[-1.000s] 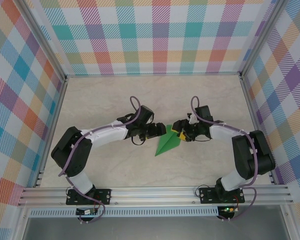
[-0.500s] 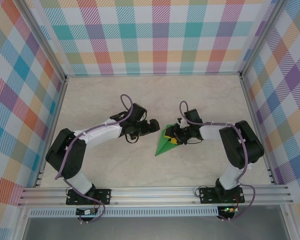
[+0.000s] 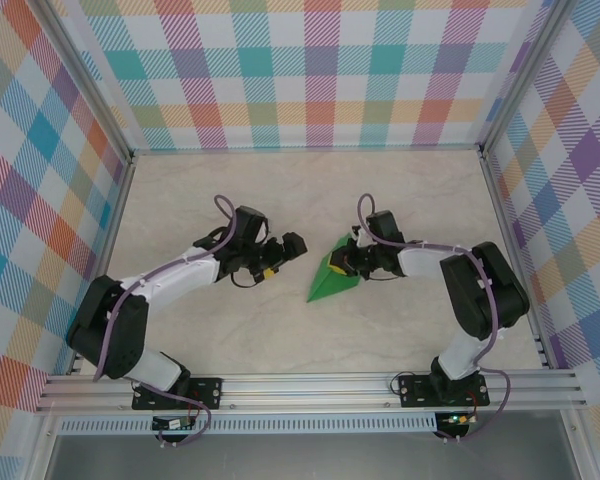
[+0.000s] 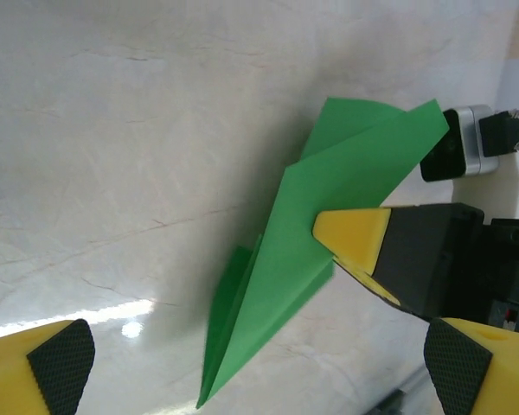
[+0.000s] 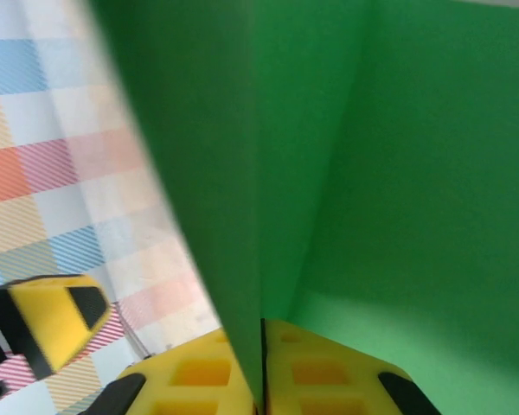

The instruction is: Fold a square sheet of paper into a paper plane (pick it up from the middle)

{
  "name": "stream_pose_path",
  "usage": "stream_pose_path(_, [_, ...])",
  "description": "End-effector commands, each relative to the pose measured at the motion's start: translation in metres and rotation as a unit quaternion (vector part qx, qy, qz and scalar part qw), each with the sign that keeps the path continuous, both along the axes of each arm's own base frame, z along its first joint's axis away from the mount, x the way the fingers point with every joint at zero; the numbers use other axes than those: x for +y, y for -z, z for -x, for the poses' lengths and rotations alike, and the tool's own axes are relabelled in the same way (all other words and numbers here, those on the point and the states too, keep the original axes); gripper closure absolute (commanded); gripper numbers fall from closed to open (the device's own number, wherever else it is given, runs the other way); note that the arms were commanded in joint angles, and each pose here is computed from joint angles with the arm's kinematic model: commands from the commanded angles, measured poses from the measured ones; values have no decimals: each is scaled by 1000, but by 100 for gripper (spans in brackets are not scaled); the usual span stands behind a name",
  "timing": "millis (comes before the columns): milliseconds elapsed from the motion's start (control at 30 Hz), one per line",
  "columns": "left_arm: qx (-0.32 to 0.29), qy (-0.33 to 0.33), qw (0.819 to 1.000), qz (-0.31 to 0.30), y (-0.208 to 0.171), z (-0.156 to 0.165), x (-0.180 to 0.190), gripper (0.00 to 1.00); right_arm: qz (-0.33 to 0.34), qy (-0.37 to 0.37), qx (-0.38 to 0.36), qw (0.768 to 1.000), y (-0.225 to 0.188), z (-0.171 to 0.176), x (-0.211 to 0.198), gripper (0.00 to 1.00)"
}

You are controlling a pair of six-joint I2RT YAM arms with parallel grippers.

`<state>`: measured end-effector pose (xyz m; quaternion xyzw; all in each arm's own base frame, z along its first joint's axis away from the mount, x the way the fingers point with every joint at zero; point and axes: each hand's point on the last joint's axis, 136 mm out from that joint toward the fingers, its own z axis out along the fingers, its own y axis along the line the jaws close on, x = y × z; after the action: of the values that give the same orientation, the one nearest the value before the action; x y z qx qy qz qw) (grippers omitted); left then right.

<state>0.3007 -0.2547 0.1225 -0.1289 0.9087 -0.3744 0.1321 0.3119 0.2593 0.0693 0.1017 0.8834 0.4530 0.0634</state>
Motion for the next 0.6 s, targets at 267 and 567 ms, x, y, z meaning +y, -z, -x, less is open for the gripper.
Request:
stream_pose_path(267, [4,31,989,143,-74,19,-19,0,-170,-42,-115,978,-156,-46,35,91])
stream_pose_path(567, [-34,28,967,251,-108,-4,-41,0,-229,-59,-83,968,-171,-50,47,88])
